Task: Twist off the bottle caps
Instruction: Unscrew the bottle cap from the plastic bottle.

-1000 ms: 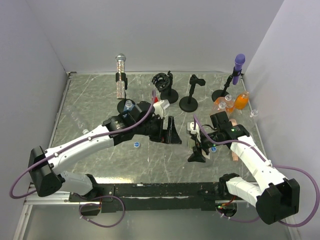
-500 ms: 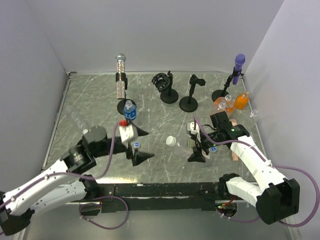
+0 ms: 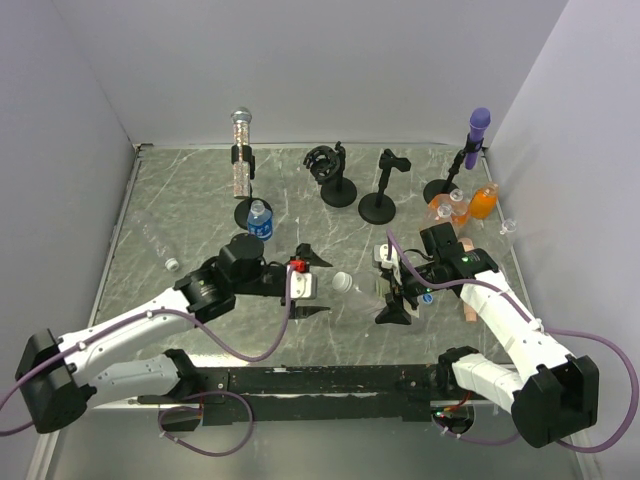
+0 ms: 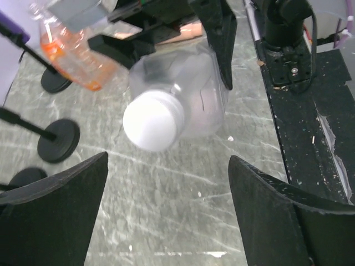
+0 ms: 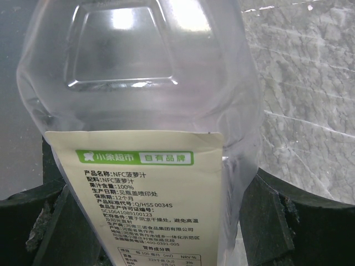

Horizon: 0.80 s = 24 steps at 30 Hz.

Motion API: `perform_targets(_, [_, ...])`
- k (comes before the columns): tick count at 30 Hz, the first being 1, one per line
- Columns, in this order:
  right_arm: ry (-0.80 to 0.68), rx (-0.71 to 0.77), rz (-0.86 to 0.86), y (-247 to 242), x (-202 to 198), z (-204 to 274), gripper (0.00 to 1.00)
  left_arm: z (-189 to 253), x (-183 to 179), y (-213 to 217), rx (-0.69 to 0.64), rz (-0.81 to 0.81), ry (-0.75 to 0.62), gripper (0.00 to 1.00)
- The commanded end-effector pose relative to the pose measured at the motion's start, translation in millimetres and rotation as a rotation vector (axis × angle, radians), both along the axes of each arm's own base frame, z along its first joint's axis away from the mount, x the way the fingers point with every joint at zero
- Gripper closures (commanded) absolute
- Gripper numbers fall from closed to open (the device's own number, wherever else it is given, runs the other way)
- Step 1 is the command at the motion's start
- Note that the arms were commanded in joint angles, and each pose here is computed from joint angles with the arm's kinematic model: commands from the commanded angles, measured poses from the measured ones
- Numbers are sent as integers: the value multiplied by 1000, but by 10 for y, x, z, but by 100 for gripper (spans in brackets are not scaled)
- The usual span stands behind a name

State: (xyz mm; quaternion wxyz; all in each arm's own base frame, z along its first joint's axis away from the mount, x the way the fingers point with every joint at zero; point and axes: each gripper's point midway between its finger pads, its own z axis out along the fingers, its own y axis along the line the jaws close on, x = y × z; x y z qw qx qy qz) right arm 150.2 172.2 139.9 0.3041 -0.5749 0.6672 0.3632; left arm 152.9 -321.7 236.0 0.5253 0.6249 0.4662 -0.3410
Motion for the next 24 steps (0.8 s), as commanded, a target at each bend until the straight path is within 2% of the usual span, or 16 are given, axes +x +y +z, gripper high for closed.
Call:
perform_targets(1, [-47,52,35,70,31,120,88,387,-23,-172,-91,-108,-96,13])
perform_targets(6, [-47,51,36,70,33,122,88,433,-28,-243,-147,-117,-74,21])
perform_targets(19, [-47,51,36,69,28,123,88,346,25,-365,-114,-132,-5,48])
perform_targets(24, [-44,51,35,69,29,122,88,376,37,-383,-112,-116,35,62])
